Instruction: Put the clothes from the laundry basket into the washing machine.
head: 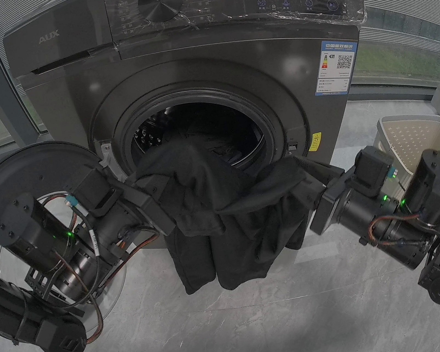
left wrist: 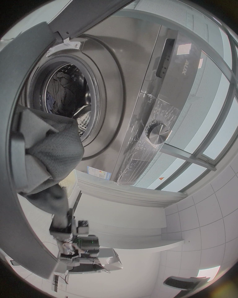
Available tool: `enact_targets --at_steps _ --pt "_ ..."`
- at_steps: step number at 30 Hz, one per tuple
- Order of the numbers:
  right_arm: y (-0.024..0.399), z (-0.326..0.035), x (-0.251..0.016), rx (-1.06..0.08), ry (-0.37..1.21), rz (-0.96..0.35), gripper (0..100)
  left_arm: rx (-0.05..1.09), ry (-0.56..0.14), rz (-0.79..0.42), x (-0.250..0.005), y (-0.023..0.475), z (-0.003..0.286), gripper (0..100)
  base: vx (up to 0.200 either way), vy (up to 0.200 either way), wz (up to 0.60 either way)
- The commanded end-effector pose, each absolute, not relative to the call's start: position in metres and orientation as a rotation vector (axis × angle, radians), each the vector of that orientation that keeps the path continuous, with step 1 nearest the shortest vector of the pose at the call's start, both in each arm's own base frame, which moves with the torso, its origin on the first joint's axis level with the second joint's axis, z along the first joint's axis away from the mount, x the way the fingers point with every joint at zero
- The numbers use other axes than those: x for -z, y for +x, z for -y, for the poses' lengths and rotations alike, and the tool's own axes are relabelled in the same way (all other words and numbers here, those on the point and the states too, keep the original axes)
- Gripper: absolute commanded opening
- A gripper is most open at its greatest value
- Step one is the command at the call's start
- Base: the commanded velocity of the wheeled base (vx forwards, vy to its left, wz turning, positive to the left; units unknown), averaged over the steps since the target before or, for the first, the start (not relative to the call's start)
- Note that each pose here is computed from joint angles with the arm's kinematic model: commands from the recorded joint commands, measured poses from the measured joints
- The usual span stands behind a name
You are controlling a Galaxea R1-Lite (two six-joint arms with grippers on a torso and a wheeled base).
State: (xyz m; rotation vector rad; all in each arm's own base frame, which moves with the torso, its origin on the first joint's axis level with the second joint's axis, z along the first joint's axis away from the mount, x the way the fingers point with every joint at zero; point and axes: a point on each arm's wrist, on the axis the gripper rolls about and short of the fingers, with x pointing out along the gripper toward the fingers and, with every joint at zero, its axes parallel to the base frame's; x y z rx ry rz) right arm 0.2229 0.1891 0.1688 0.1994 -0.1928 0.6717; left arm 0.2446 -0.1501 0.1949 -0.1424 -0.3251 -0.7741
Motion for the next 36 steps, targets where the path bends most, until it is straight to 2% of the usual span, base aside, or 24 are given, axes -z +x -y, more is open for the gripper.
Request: enact_targets --at_steps 1,7,9,15,20,23,24,27,36 --pt "0.204 -0.191 -0.14 -0.716 0.152 0.066 100 0.761 -0.153 0.327 -0.189 0.263 0.17 0 0.0 0.0 0.0" --pt "0.176 -0.191 -0.112 -0.796 0.096 -0.066 100 0.758 -0.162 0.37 -0.199 0.266 0.172 0 0.0 0.0 0.0" --pt "0.172 -0.189 -0.107 -0.789 0.082 -0.099 100 0.758 -0.162 0.37 -0.199 0.266 0.172 0 0.0 0.0 0.0" --pt "0.186 -0.182 -0.1 -0.741 0.083 -0.122 100 0.76 -0.164 0.378 -0.201 0.266 0.173 0 0.0 0.0 0.0" --pt "0.18 -0.187 -0.104 -0.814 0.094 -0.103 100 0.757 -0.164 0.38 -0.201 0.268 0.173 0 0.0 0.0 0.0" --pt "0.189 -0.184 -0.104 -0.773 0.103 -0.105 100 0.76 -0.166 0.379 -0.201 0.267 0.173 0 0.0 0.0 0.0" --pt "0.2 -0.177 -0.103 -0.706 0.119 -0.109 100 0.76 -0.164 0.378 -0.201 0.266 0.173 0 0.0 0.0 0.0" --pt "0.214 -0.171 -0.094 -0.649 0.114 -0.126 100 0.765 -0.165 0.387 -0.203 0.264 0.174 0 0.0 0.0 0.0" --pt "0.23 -0.188 -0.095 -0.668 0.118 -0.087 100 0.775 -0.166 0.393 -0.205 0.262 0.176 0 0.0 0.0 0.0"
